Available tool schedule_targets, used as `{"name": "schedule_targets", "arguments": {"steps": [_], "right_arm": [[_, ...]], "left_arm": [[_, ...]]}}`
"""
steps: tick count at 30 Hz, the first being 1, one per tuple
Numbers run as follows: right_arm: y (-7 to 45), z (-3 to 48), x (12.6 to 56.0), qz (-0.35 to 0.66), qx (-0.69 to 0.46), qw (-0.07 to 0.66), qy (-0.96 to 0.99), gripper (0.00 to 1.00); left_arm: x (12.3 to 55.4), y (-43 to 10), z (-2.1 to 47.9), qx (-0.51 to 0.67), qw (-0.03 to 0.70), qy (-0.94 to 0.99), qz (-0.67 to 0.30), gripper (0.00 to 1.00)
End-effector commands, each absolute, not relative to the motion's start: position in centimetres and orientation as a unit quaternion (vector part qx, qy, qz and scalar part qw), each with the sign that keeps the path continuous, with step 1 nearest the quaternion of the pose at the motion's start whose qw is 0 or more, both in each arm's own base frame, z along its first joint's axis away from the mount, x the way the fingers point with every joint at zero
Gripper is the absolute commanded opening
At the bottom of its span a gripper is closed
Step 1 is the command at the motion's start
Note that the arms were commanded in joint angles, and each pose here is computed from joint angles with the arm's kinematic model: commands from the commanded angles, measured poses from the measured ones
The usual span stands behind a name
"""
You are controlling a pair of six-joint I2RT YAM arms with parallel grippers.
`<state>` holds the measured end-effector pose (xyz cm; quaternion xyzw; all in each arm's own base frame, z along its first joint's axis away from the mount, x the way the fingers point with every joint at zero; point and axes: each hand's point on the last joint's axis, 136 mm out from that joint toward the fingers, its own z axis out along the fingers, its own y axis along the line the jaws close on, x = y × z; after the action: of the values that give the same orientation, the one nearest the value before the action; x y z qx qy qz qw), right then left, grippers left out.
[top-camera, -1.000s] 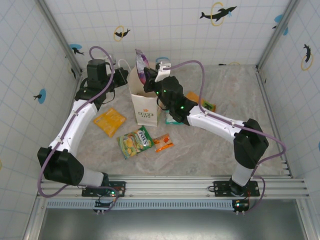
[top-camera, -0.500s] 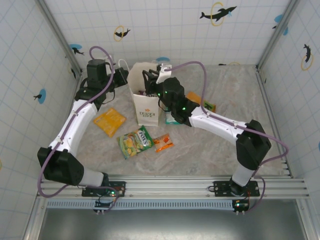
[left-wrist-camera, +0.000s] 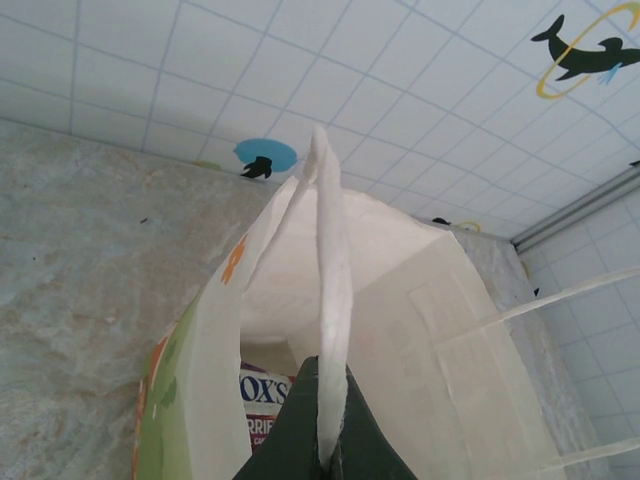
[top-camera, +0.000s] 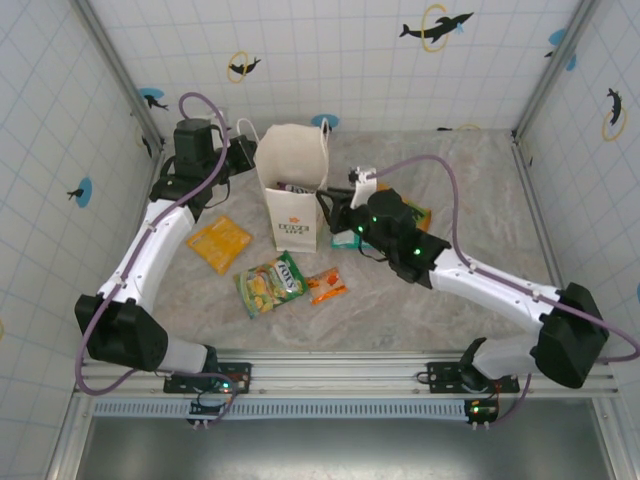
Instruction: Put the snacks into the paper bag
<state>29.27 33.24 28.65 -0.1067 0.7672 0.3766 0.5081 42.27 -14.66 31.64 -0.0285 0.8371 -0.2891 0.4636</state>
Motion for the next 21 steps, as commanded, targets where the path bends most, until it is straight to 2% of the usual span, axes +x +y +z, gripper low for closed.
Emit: {"name": "schedule_targets", "arguments": {"steps": [1,6,12,21], "right_arm": [[31.2,22.9,27.4,0.361,-0.096,0.429,0.822,0.33],[27.8,19.0,26.9,0.357,-0.065,0.383,0.850,0.35],[22.0,16.3,28.8,0.344,-0.012,0.349,0.872,0.36],[15.4,13.9,32.0,0.367,0.028,0.360,0.857,0.39]], "left_arm": [[42.0,-14.1,32.7,-0.030,0.484,0.826,-0.288,0.00],[41.9,-14.0,32.7,-0.031,0.481,0.828,-0.286,0.00],[41.8,-14.1,32.7,-0.029,0.480,0.829,-0.286,0.00],[41.5,-14.1,33.0,-0.031,0.485,0.824,-0.292,0.00]]}}
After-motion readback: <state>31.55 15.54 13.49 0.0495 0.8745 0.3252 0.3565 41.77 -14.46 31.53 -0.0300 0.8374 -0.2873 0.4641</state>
